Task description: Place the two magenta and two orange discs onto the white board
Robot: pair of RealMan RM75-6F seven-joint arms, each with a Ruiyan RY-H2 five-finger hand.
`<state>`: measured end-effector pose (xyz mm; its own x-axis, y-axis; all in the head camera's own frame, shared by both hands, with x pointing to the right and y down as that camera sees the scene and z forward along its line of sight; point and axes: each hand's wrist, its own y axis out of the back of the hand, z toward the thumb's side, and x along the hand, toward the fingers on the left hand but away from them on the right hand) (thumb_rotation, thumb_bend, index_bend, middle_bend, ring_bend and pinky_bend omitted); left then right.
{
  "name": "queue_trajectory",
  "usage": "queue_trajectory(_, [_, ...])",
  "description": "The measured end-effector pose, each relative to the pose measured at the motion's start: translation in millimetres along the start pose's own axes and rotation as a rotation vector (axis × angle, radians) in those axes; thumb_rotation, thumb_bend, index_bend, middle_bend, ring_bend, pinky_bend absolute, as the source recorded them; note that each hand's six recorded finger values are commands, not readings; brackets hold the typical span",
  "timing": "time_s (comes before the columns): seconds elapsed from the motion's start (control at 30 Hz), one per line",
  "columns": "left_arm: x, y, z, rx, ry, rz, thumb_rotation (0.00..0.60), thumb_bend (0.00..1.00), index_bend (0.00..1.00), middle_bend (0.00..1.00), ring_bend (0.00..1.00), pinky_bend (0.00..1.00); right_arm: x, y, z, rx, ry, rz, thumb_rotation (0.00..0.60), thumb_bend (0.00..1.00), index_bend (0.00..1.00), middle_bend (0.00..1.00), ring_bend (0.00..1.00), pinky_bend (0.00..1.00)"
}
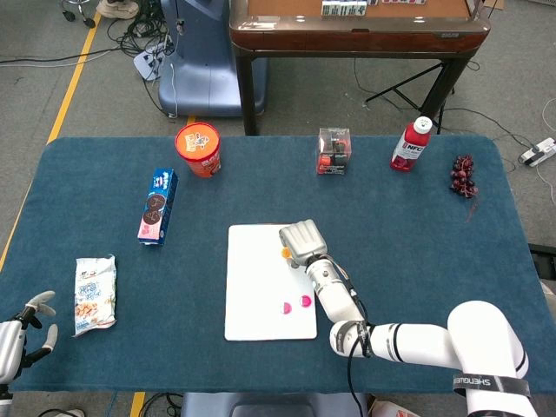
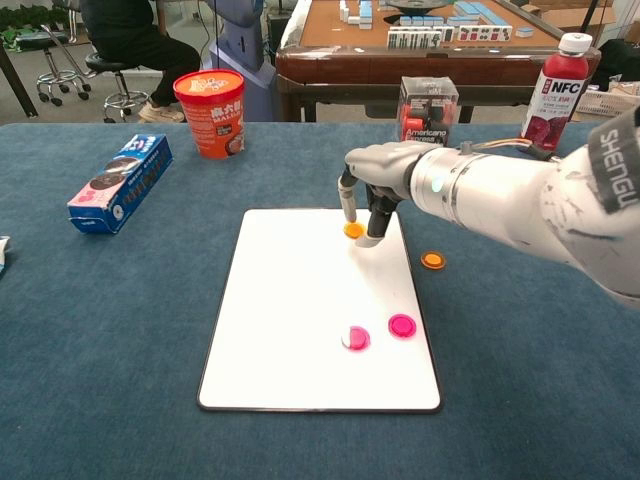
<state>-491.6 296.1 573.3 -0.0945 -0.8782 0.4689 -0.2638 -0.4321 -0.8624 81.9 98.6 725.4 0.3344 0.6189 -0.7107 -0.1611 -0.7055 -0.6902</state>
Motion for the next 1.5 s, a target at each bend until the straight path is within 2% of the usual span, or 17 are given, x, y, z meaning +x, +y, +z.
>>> queue_trajectory(0.17, [0.4,0.8,0.1,0.0,0.0,0.001,0.6,0.47,0.27,0.43,0.51,0.66,-1.6,-2.0,0.0,-0.002,-0.004,0.001,0.6,0.01,0.34,1.0,1.0,1.0])
queue_trajectory(0.4, [0.3,0.3,1.8,-0.002,-0.003,0.001,0.6,0.47,0.27,0.43,0.51,0.66,-0.9,-3.6,-7.1,-0.014,-0.013,-0.004,0.6,0.0,0.25,1.0,1.0,1.0])
queue_trajectory(0.5, [-0.2,-0.4,1.6,-0.003,-0.001,-0.001,0.6,0.47,0.27,0.43,0.51,0.66,2.3,-4.4,-14.3,-0.011,-0.019,-0.005,0.6,0.0,0.25,1.0,1.0,1.0])
queue_trajectory(0.67, [-0.1,-1.6,1.3,-0.005,0.001,-0.002,0.6,0.47,0.27,0.43,0.51,0.66,13.8,-6.5,-35.2,0.004,-0.04,-0.001,0.6,0.08,0.25,1.0,1.0,1.0])
queue_trajectory(0.97, [3.7,-1.1,7.8,-0.009,-0.017,0.004,0.6,0.47,0.27,0.43,0.51,0.66,34.8,-14.9,-79.2,0.004,-0.11,0.022,0.6,0.17,0.32,1.0,1.0,1.0])
queue_trajectory(1.5, [1.6,-4.4,7.8,-0.018,-0.01,-0.003,0.6,0.47,0.27,0.43,0.51,0.66,40.9,-39.3,-83.3,0.019,-0.107,0.066,0.6,0.21,0.37,1.0,1.0,1.0])
